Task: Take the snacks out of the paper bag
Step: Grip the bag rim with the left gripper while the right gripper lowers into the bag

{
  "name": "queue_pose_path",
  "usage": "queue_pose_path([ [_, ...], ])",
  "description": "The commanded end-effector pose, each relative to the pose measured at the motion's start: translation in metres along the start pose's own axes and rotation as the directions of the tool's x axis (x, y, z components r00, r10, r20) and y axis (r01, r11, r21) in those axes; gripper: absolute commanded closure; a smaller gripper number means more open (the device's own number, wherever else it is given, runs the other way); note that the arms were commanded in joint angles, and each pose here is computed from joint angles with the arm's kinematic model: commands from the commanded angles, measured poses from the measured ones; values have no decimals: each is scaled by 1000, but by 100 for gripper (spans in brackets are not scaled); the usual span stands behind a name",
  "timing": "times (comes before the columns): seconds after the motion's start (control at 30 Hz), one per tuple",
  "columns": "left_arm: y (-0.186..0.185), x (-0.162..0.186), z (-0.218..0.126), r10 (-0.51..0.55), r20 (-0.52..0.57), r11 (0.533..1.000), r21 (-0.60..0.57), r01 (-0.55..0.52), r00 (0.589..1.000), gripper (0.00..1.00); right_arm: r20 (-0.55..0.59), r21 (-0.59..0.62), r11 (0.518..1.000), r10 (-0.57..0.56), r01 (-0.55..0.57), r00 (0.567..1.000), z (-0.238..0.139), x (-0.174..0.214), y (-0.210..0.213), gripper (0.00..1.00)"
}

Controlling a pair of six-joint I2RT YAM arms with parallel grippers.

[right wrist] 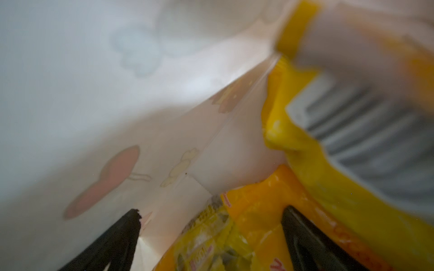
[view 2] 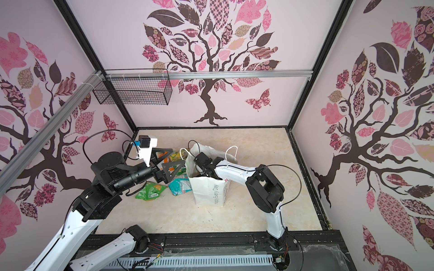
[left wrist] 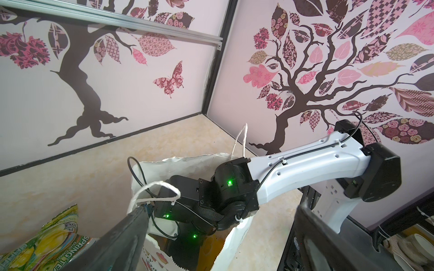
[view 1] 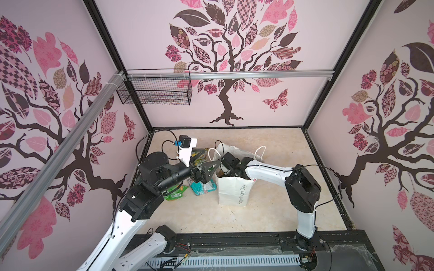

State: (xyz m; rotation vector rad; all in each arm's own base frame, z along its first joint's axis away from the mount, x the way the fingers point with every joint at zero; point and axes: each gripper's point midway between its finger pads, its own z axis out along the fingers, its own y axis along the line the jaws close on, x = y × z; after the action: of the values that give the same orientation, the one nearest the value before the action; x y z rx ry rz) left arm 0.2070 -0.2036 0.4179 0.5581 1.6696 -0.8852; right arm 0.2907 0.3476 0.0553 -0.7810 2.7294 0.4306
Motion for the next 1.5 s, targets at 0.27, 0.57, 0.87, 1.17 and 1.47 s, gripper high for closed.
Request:
queue_pose_path([
  [0.27,7,10,2,3,-14,1000,-28,-4,1000,2,-196,13,999,35,-33,980,44,54,-13,20],
  [0.57,7,11,1,0,-15,1000,-31,-1,1000,2,-139,7,1000,30,-30,990,25,39,-8,53],
  [0.87,7,10,-2,2,-10,999,-35,-3,1000,1,-58,4,1000,24,-24,998,-3,20,-3,80],
  [1.17,8,9,-1,2,-6,999,-37,-2,1000,2,7,16,1000,20,-20,1000,-29,4,-1,87],
  [1.47,9,9,0,1,-8,999,-43,-1,1000,2,9,85,996,9,-10,1000,-26,2,-13,27],
])
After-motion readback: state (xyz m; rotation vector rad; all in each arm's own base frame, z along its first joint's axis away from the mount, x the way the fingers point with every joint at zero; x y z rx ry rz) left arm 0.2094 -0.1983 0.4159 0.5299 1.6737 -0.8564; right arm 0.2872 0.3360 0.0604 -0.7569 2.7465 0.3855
